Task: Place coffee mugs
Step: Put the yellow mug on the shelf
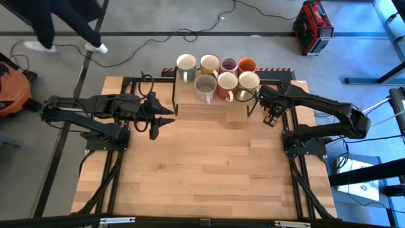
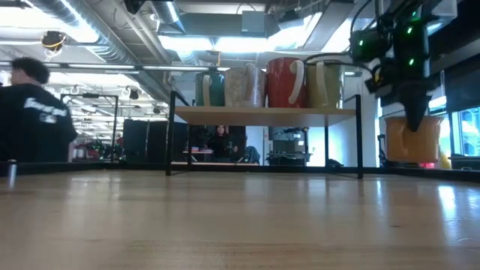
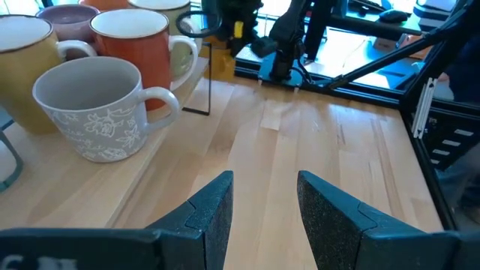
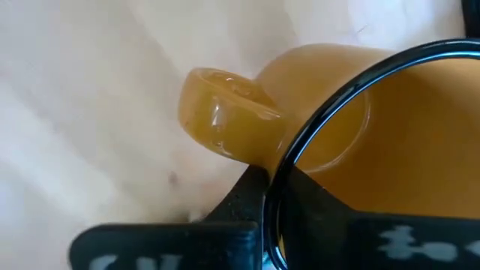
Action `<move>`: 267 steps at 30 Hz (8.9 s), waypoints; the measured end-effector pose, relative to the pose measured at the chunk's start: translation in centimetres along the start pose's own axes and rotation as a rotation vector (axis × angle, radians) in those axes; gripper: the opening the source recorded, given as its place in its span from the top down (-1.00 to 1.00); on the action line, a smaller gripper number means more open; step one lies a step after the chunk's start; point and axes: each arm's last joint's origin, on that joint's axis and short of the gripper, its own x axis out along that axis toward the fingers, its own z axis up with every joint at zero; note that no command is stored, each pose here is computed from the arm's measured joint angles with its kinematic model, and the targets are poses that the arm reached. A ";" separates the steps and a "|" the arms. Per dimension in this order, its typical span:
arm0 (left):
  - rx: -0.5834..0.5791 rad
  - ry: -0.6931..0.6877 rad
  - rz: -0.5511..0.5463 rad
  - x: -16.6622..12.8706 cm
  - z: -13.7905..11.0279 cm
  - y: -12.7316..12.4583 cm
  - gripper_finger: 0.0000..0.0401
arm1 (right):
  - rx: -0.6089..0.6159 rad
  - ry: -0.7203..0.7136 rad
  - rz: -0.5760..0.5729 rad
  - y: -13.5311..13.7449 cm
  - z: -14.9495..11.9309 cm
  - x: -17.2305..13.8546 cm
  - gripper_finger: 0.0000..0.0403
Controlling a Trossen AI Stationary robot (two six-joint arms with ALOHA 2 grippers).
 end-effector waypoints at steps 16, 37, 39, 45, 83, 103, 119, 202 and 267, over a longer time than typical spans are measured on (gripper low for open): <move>0.002 0.000 0.000 0.0 0.0 0.0 0.28 | -0.158 -0.163 0.156 7.4 -1.5 -8.1 0.99; 0.046 0.146 -0.089 -0.5 -1.6 -1.4 0.28 | -0.775 -0.317 0.159 26.7 6.4 -4.8 0.99; 0.060 0.165 -0.086 -0.6 -1.9 -1.6 0.28 | -0.786 -0.336 0.179 27.7 8.0 -4.9 0.99; 0.074 0.226 -0.114 -1.1 -2.7 -2.5 0.28 | -0.832 -0.336 0.199 29.5 11.5 -4.6 0.99; 0.064 0.242 -0.169 -2.0 -3.5 -4.4 0.28 | -0.449 -0.538 0.191 35.6 5.1 -11.4 0.01; -0.059 0.243 -0.141 -2.0 -3.5 -4.4 0.28 | 0.179 -0.980 0.304 37.7 0.1 3.2 0.02; -0.090 0.248 -0.141 -2.0 -3.5 -4.4 0.28 | 0.030 -1.020 0.334 36.2 4.5 5.1 0.27; -0.128 0.090 -0.184 -6.2 -2.5 -2.1 0.28 | -0.179 -1.375 0.343 20.6 23.7 -3.1 0.89; -0.115 0.080 -0.188 -6.2 -2.4 -2.2 0.28 | -0.077 -1.310 0.203 21.2 24.4 -1.6 0.29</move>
